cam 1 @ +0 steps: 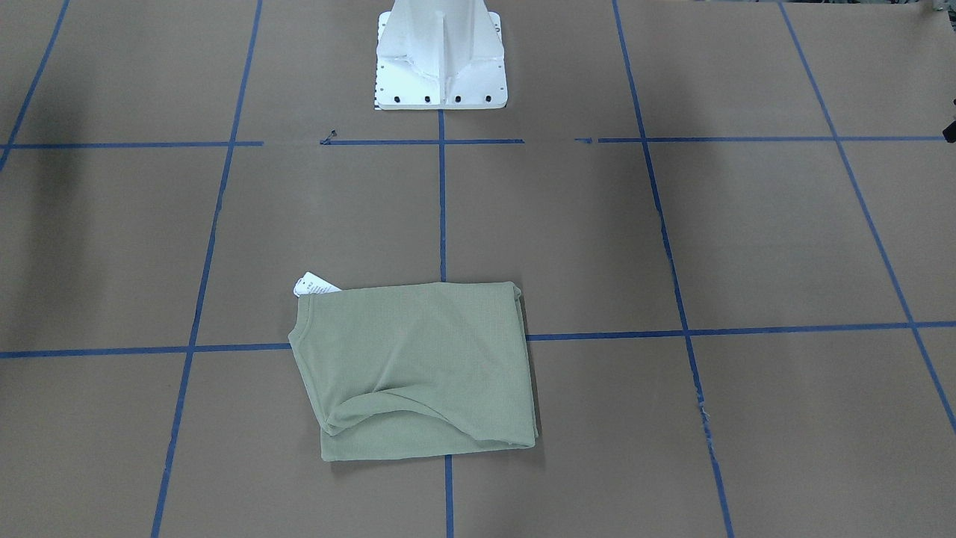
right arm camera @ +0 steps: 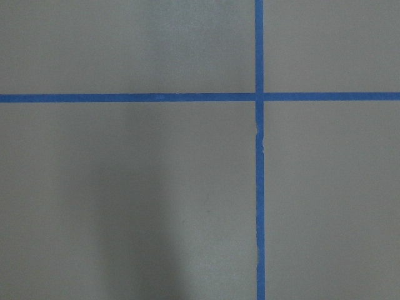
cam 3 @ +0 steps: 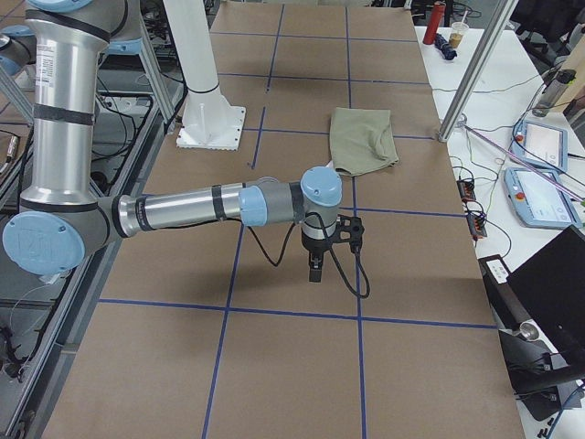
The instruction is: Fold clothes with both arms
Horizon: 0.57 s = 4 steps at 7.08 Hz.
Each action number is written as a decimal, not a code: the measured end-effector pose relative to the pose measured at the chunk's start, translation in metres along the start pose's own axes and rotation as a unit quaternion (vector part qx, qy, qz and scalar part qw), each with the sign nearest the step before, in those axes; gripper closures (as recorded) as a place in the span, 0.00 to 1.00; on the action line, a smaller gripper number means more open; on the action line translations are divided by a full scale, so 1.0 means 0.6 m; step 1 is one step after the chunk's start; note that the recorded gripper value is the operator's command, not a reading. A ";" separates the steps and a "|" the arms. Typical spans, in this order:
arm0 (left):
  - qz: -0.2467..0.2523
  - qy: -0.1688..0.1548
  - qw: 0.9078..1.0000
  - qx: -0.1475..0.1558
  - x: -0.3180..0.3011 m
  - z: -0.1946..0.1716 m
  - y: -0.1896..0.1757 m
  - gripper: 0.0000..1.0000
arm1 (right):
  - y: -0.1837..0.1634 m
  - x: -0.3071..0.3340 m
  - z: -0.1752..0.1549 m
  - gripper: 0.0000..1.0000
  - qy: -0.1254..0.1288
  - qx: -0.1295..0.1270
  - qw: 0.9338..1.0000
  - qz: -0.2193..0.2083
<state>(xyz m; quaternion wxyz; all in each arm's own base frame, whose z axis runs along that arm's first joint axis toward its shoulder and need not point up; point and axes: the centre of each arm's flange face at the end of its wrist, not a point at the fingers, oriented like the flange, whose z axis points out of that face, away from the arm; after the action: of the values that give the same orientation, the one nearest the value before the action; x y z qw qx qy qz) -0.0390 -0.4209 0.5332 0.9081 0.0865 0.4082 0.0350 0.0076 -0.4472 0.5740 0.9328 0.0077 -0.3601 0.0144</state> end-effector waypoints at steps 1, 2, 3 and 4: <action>0.000 -0.001 1.000 0.000 0.000 0.000 -0.001 0.00 | -0.001 0.000 0.005 0.00 0.001 -0.003 1.000 0.000; 0.000 -0.001 1.000 0.000 -0.001 0.000 -0.001 0.00 | -0.003 0.001 0.012 0.00 0.002 -0.007 1.000 -0.001; -0.001 -0.002 1.000 0.000 -0.002 0.002 -0.001 0.00 | -0.004 0.001 0.016 0.00 0.003 -0.009 1.000 0.000; -0.001 -0.002 1.000 -0.001 -0.003 0.002 0.000 0.00 | -0.005 0.004 0.020 0.00 0.005 -0.011 1.000 0.001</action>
<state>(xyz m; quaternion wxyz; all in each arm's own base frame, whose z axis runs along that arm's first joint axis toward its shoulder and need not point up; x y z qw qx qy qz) -0.0392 -0.4214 0.5353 0.9090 0.0857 0.4065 0.0343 0.0012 -0.4502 0.5845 0.9344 -0.0031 -0.3560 0.0115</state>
